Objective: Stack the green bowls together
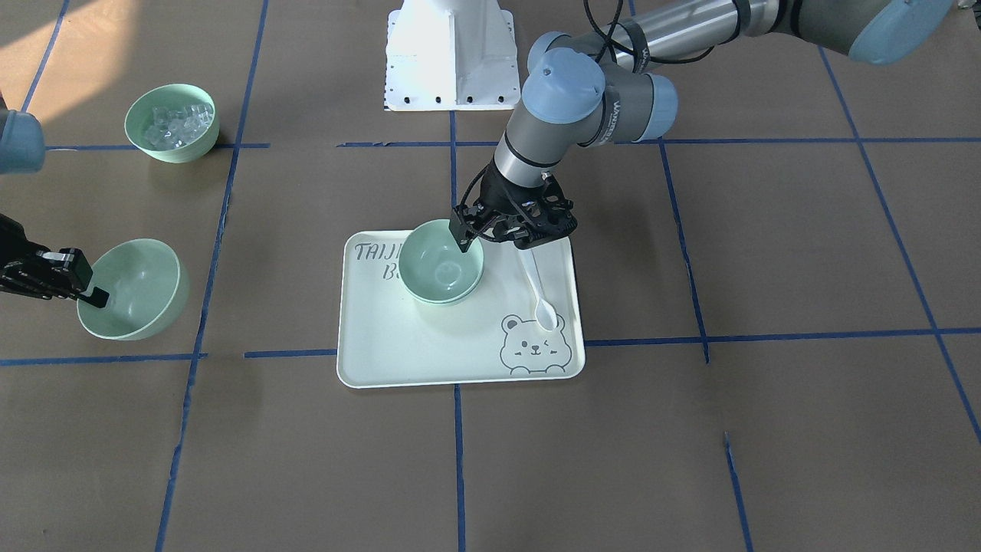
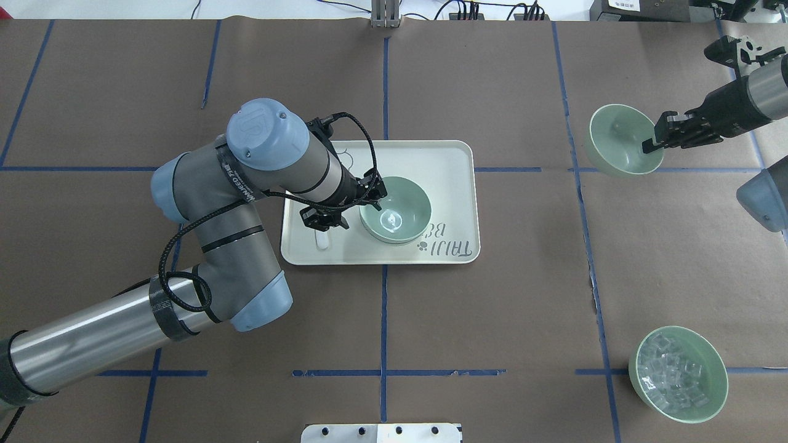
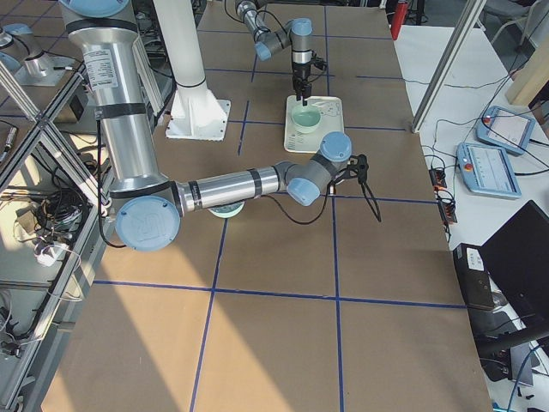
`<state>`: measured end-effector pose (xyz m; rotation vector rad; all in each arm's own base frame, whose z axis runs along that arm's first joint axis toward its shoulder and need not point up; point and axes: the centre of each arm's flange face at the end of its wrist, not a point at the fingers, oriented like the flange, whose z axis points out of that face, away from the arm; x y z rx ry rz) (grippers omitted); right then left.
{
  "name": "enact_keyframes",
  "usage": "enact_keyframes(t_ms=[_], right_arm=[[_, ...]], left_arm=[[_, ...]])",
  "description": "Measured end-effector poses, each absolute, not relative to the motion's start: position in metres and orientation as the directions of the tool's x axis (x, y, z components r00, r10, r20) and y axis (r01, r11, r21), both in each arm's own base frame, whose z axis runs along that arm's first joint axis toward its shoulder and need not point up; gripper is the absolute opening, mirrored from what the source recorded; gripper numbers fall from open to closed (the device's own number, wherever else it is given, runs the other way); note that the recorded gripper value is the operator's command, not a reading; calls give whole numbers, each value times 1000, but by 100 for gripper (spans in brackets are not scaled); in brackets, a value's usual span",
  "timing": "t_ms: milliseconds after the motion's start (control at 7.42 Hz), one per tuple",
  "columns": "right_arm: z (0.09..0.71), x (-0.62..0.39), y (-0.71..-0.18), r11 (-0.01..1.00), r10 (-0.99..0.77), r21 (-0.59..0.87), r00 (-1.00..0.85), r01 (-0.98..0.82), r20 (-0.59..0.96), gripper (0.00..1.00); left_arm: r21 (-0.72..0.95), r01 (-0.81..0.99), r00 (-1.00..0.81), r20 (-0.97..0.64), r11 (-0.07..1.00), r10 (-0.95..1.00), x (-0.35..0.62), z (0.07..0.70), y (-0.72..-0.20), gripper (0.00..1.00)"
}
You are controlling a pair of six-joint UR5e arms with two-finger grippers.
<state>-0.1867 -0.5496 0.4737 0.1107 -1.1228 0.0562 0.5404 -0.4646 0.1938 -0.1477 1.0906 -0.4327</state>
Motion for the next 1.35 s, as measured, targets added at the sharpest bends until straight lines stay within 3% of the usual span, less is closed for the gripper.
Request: enact_keyframes(t_ms=[674, 1348], right_arm=[[382, -262, -567, 994, 24, 16, 362, -105, 932, 0], [287, -429, -515, 994, -17, 53, 345, -96, 938, 0]], left_arm=[[-203, 271, 471, -824, 941, -314, 442, 214, -512, 100], [-73, 281, 539, -813, 957, -220, 334, 246, -541, 100]])
